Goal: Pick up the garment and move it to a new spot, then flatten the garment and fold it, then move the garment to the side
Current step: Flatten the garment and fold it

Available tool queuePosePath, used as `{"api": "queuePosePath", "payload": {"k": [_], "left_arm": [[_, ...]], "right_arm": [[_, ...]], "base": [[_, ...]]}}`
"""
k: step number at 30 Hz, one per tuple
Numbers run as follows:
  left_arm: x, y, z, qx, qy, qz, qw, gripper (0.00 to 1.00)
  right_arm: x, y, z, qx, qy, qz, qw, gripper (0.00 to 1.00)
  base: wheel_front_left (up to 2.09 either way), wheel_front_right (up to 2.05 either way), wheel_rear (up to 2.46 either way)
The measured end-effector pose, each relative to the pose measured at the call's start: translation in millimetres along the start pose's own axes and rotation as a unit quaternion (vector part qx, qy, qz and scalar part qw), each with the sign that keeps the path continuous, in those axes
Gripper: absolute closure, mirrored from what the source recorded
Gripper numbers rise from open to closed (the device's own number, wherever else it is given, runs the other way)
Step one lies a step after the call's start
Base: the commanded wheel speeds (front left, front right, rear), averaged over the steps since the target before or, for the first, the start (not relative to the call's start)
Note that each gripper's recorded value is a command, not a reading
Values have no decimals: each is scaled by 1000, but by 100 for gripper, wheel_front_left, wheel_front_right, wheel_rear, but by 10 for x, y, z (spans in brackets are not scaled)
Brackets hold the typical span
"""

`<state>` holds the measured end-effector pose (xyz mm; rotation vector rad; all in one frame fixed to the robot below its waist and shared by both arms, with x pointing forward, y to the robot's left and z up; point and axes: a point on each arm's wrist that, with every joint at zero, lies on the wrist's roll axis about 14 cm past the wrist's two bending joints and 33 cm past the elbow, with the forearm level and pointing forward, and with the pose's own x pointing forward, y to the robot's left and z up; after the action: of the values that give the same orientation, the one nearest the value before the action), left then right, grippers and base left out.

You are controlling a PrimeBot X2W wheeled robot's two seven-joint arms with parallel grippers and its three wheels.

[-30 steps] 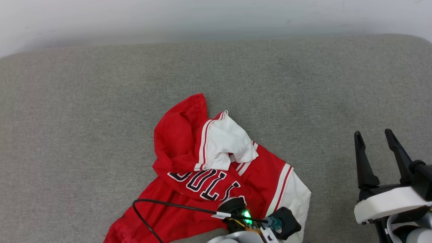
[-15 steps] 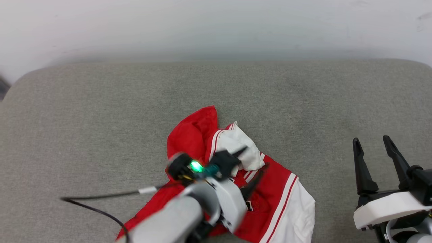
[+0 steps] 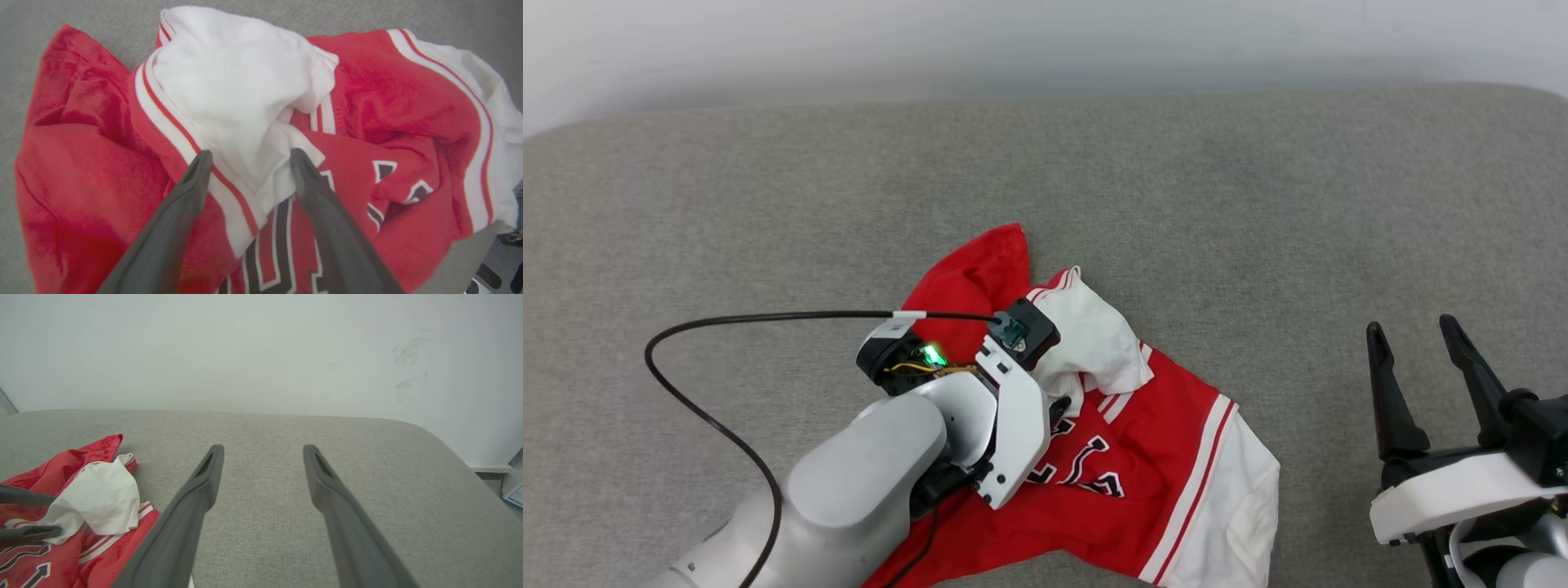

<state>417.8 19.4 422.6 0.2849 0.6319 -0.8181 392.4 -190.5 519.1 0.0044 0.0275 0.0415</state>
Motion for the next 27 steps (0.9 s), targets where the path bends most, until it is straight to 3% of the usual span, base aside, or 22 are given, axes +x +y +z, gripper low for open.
{"api": "queuePosePath", "payload": {"k": [1,2,3,5,12,16,20,27], "left_arm": [[33,-16,-62,0,18,-7,1000,0],[61,-26,-97,1,30,-14,999,8],[85,-27,-100,1,33,-17,999,51],[128,-6,-45,6,27,-20,999,100],[118,203,296,-4,-43,10,999,100],[-41,519,554,-52,-116,66,990,100],[-340,967,564,-137,-183,145,963,100],[-784,1361,-377,-282,-179,268,903,100]], "right_arm": [[9,-14,-21,0,3,-2,1000,0],[19,-29,-33,1,4,-4,1000,0],[25,-39,-44,2,4,-6,1000,0],[29,-60,-75,3,7,-9,1000,0],[37,-100,-113,4,10,-15,1000,0],[54,-84,-83,5,5,-12,1000,0],[63,-66,-52,5,0,-9,1000,0],[75,-35,-98,6,7,-4,1000,0]], "base": [[0,0,0],[0,0,0],[0,0,0],[0,0,0],[0,0,0],[0,0,0],[0,0,0],[0,0,0]]}}
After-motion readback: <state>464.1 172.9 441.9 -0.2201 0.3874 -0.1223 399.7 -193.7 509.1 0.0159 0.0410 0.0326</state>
